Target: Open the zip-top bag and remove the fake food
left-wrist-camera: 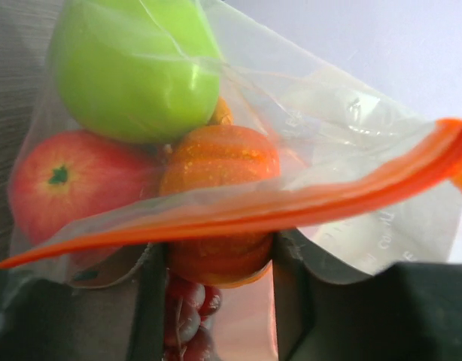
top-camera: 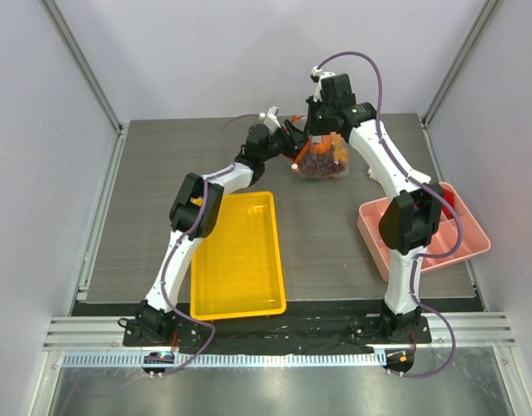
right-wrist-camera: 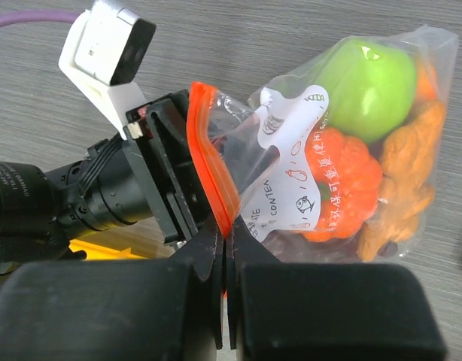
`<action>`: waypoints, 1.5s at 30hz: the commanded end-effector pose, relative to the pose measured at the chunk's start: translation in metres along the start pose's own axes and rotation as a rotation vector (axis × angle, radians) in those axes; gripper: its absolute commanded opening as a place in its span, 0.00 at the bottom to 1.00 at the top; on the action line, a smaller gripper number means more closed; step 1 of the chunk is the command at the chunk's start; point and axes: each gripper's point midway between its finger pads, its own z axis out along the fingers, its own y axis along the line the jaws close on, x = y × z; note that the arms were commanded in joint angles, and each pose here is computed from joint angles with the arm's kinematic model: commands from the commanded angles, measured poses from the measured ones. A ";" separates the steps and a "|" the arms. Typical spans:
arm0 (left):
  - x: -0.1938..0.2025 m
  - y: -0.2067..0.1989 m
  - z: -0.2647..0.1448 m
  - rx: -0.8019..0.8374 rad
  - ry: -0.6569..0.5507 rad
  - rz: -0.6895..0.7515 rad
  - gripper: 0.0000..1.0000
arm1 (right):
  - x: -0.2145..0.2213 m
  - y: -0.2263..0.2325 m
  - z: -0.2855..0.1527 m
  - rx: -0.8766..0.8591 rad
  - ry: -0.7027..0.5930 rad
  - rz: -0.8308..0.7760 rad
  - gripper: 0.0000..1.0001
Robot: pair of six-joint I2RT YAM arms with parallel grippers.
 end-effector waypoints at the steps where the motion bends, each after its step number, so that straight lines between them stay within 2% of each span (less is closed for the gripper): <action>1: -0.026 -0.035 -0.008 0.087 -0.075 0.061 0.21 | -0.036 0.004 -0.017 -0.005 -0.115 -0.002 0.01; 4: -0.028 -0.034 -0.029 0.001 -0.077 0.100 0.06 | -0.031 -0.012 -0.014 0.079 -0.112 -0.017 0.01; 6: -0.025 -0.042 -0.046 -0.084 -0.050 0.120 0.01 | -0.026 -0.023 -0.014 0.133 -0.107 -0.024 0.01; 8: -0.026 -0.044 -0.059 -0.176 -0.048 0.172 0.00 | -0.025 -0.034 -0.013 0.188 -0.112 -0.041 0.01; 9: -0.032 -0.069 -0.069 -0.172 -0.056 0.205 0.00 | -0.025 -0.037 -0.012 0.202 -0.113 -0.051 0.01; 11: -0.020 -0.067 -0.084 -0.223 -0.034 0.225 0.00 | -0.026 -0.041 -0.012 0.222 -0.118 -0.071 0.01; 16: -0.009 -0.114 -0.119 -0.119 -0.049 0.165 0.00 | -0.027 -0.041 -0.010 0.217 -0.125 -0.083 0.01; 19: 0.011 -0.096 -0.147 -0.205 -0.044 0.130 0.00 | -0.027 -0.038 -0.010 0.202 -0.128 -0.070 0.01; 20: 0.034 -0.085 -0.169 -0.264 -0.020 0.115 0.00 | -0.027 -0.036 -0.009 0.193 -0.127 -0.068 0.01; 25: 0.086 -0.053 -0.245 -0.477 -0.049 0.169 0.00 | -0.027 -0.030 -0.010 0.158 -0.124 -0.052 0.01; 26: 0.088 -0.069 -0.258 -0.459 -0.078 0.193 0.00 | -0.025 -0.029 -0.008 0.156 -0.119 -0.051 0.02; 27: 0.107 -0.046 -0.278 -0.535 -0.048 0.181 0.00 | -0.025 -0.028 -0.008 0.152 -0.117 -0.053 0.01; 28: 0.116 -0.043 -0.288 -0.558 -0.045 0.185 0.00 | -0.024 -0.026 -0.008 0.145 -0.115 -0.051 0.01; 29: 0.114 -0.035 -0.300 -0.609 -0.087 0.191 0.00 | -0.023 -0.025 -0.009 0.139 -0.111 -0.049 0.01; 30: 0.126 -0.021 -0.318 -0.650 -0.079 0.182 0.02 | -0.023 -0.024 -0.009 0.130 -0.108 -0.049 0.01; 32: 0.133 -0.009 -0.331 -0.679 -0.115 0.144 0.04 | -0.023 -0.021 -0.010 0.119 -0.106 -0.047 0.02; 35: 0.134 0.006 -0.340 -0.696 -0.167 0.130 0.21 | -0.025 -0.015 -0.011 0.103 -0.110 -0.048 0.01; 36: 0.135 0.010 -0.341 -0.719 -0.152 0.139 0.32 | -0.025 -0.013 -0.010 0.098 -0.107 -0.052 0.01; 41: 0.142 0.028 -0.332 -0.781 -0.094 0.136 0.54 | -0.022 -0.006 -0.008 0.087 -0.094 -0.060 0.01; 42: 0.144 0.032 -0.333 -0.796 -0.087 0.133 0.82 | -0.021 -0.005 -0.008 0.086 -0.093 -0.061 0.01; 43: 0.147 0.036 -0.333 -0.808 -0.071 0.130 0.95 | -0.020 -0.005 -0.007 0.085 -0.089 -0.064 0.01; 44: 0.147 0.035 -0.332 -0.815 -0.057 0.132 1.00 | -0.019 -0.006 -0.007 0.087 -0.085 -0.064 0.01; 45: 0.146 0.033 -0.332 -0.812 -0.055 0.139 1.00 | -0.018 -0.005 -0.007 0.088 -0.082 -0.071 0.02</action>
